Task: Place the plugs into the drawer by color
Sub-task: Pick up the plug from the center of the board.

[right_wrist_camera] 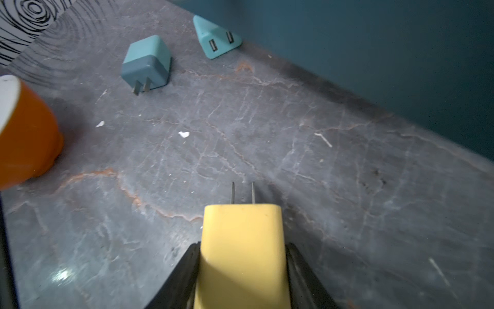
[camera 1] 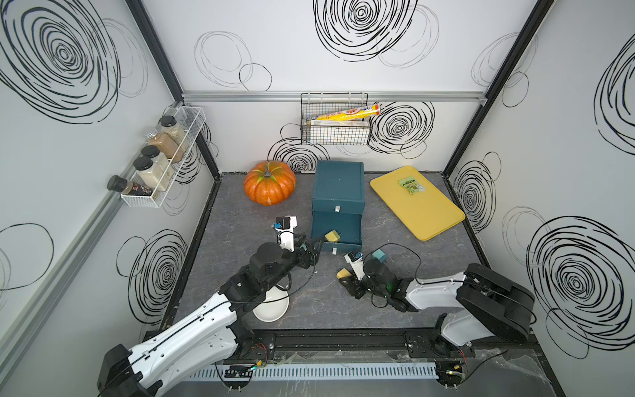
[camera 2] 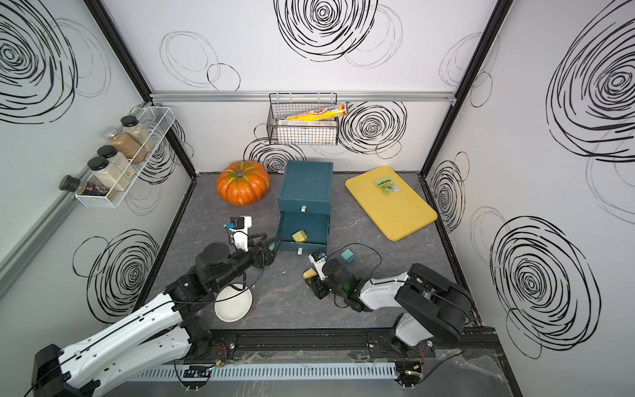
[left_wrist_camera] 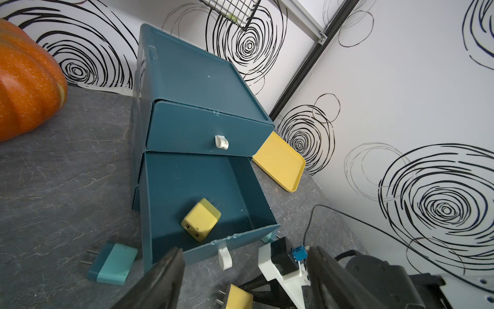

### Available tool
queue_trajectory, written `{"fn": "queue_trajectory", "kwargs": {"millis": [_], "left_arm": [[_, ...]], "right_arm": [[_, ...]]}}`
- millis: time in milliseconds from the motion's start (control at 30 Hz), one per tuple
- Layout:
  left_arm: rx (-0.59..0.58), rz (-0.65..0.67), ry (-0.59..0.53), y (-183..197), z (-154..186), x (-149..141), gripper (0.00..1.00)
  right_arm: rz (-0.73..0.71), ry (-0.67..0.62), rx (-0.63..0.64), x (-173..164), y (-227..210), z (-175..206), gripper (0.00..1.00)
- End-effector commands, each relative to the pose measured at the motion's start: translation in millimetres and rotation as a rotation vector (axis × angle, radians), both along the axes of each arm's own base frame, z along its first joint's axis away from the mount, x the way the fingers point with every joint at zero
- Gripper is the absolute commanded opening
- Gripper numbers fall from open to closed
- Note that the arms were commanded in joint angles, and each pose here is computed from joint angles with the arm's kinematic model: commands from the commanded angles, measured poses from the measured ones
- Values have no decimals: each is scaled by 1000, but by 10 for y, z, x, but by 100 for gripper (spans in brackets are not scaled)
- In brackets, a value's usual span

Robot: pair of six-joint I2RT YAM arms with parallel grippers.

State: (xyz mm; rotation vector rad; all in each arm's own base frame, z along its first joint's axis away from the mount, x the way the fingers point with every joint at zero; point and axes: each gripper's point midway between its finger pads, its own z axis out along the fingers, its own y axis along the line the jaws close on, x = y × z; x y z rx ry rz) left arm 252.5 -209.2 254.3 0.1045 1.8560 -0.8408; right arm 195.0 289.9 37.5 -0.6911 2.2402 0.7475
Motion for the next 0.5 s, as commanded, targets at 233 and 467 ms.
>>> {"fn": "queue_trajectory", "kwargs": {"millis": [233, 467], "left_arm": [[-35, -10, -39, -35, 149, 9, 79], [-33, 11, -40, 1, 136, 22, 79]], "right_arm": [[131, 74, 180, -357, 106, 808, 10], [78, -75, 193, -205, -1, 1602, 5]]}}
